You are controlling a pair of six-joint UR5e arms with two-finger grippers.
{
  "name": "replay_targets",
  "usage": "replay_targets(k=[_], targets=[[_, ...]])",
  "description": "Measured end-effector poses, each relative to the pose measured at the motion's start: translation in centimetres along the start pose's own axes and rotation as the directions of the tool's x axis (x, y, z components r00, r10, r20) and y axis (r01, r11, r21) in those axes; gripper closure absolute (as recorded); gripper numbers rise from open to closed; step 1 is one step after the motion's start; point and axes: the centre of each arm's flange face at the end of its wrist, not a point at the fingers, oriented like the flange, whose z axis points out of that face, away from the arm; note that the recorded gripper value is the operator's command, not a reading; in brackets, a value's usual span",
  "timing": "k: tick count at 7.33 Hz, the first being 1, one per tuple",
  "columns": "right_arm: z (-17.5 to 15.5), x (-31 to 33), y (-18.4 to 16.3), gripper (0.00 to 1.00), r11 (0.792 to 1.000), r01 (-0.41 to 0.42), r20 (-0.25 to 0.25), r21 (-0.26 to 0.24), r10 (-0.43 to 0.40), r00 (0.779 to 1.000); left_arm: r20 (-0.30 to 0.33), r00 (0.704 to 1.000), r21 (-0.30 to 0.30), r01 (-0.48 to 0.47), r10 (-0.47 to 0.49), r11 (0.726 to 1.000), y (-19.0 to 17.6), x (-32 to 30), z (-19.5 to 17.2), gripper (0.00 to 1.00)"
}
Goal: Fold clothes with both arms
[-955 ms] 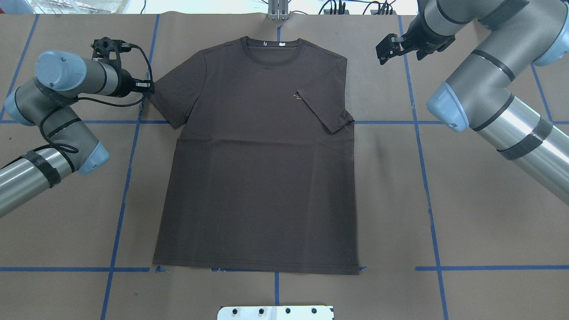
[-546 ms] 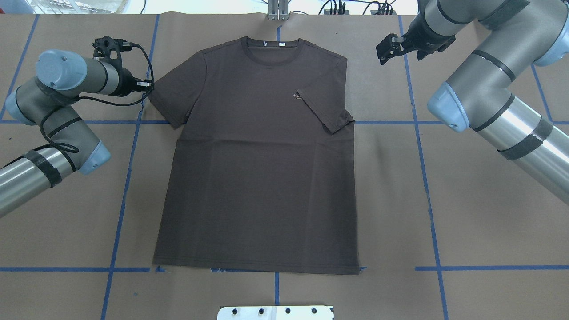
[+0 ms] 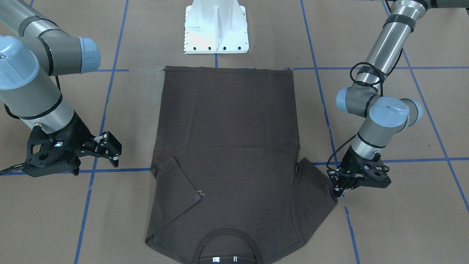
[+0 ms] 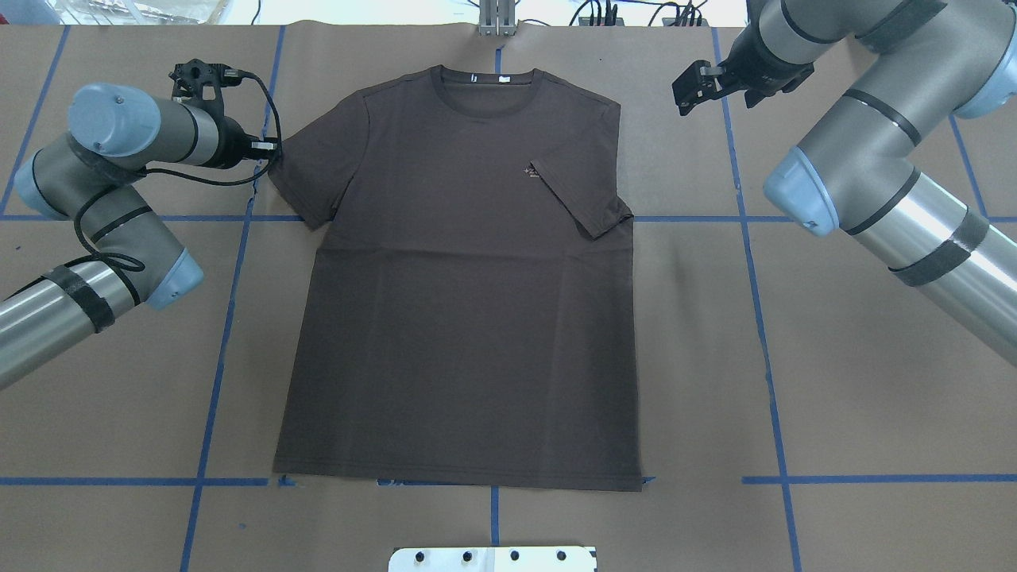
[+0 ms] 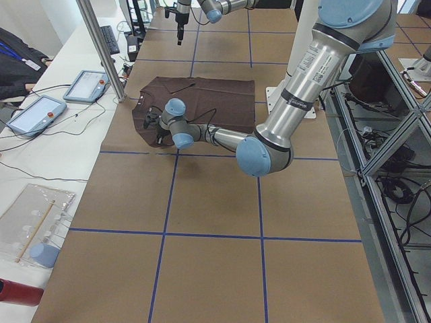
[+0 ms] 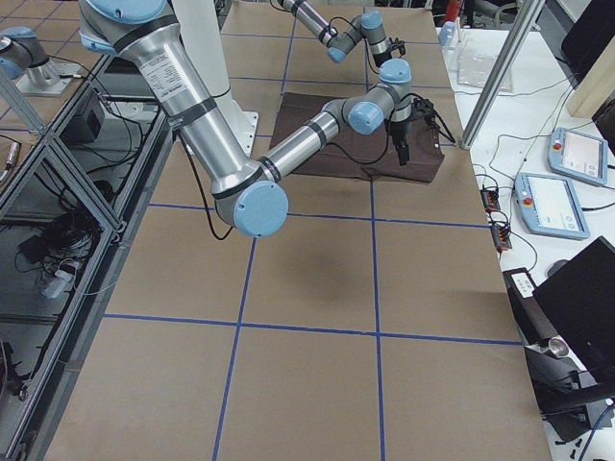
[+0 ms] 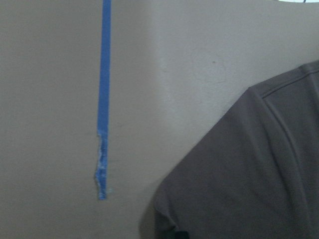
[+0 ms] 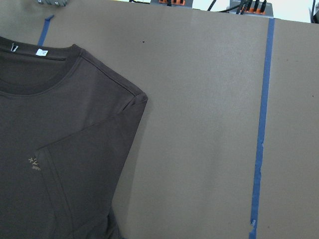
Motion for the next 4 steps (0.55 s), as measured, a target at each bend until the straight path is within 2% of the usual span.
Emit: replay_targets(k=[3, 4], targets=[[0.2, 0.0, 0.0, 0.00, 1.000, 0.000, -0.001, -0.003, 0.000, 1.000, 0.027, 0.996, -0.063, 0.089, -0.088, 0.994, 1.0, 10.6, 0.1, 1.00], [0.3, 0.0, 0.0, 0.00, 1.000, 0.000, -0.002, -0.004, 0.000, 1.000, 0.039, 0.994, -0.067, 0.103, -0.100, 0.992, 1.4, 12.2, 0.4, 0.28]])
